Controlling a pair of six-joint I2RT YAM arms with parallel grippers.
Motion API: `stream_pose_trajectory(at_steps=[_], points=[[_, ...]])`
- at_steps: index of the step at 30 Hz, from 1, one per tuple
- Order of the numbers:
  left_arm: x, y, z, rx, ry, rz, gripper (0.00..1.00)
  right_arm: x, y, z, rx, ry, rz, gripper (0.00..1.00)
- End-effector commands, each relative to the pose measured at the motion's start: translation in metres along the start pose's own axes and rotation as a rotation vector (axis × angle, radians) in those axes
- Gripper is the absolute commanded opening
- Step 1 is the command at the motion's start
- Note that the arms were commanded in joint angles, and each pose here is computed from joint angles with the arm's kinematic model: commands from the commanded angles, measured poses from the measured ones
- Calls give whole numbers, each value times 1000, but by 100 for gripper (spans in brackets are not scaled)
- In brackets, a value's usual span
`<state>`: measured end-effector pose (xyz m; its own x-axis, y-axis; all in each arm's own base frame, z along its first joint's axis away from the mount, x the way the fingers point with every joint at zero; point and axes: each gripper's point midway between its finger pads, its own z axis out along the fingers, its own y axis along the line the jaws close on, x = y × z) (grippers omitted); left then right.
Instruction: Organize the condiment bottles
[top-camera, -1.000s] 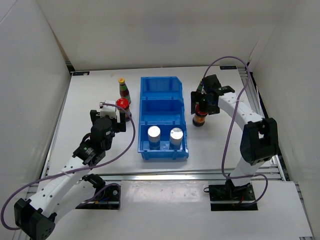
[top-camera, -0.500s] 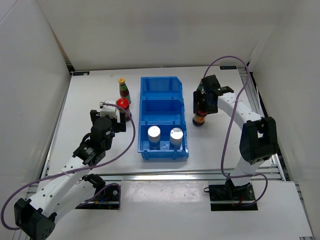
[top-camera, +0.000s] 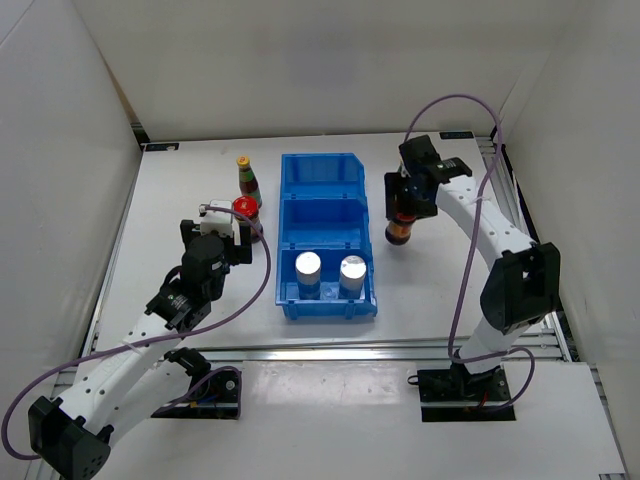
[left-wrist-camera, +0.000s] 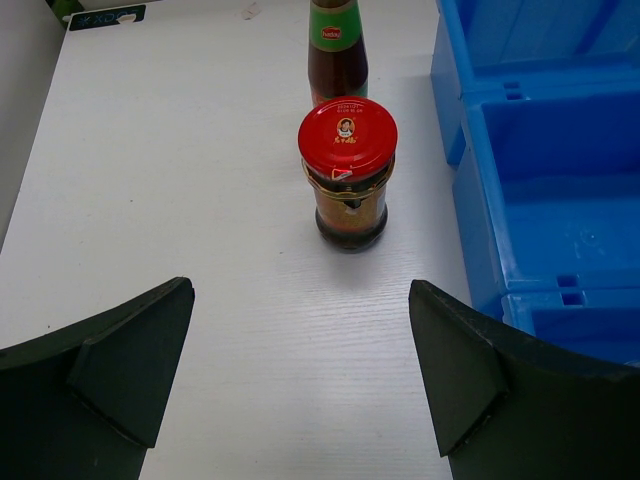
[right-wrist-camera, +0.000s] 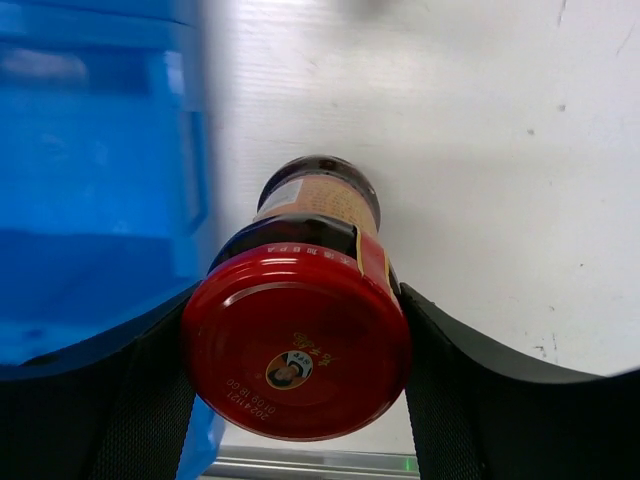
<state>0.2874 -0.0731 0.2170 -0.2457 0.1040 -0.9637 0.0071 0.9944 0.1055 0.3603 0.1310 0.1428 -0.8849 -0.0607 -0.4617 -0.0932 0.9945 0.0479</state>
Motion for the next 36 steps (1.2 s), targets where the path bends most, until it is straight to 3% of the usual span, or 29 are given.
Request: stream_pose_trajectory(at_steps=[1,4,10,33,36], points=[[-14,-1,-1,9,-34,-20,99,-61,35,-77,-103,-263,-31,31],[-14,-2,-1,18,-34,-20,99,-78,60,-101,-154,-333,-62,31],[-12,-3,0,18,-26,-15,99,-91,100,-95,-209,-317,-117,31],[-8,-1,1,7,-19,-11,99,-48,143,17,-236,-77,-183,28],[-8,-2,1,7,-19,-20,99,-40,148,27,-241,-49,-203,31]])
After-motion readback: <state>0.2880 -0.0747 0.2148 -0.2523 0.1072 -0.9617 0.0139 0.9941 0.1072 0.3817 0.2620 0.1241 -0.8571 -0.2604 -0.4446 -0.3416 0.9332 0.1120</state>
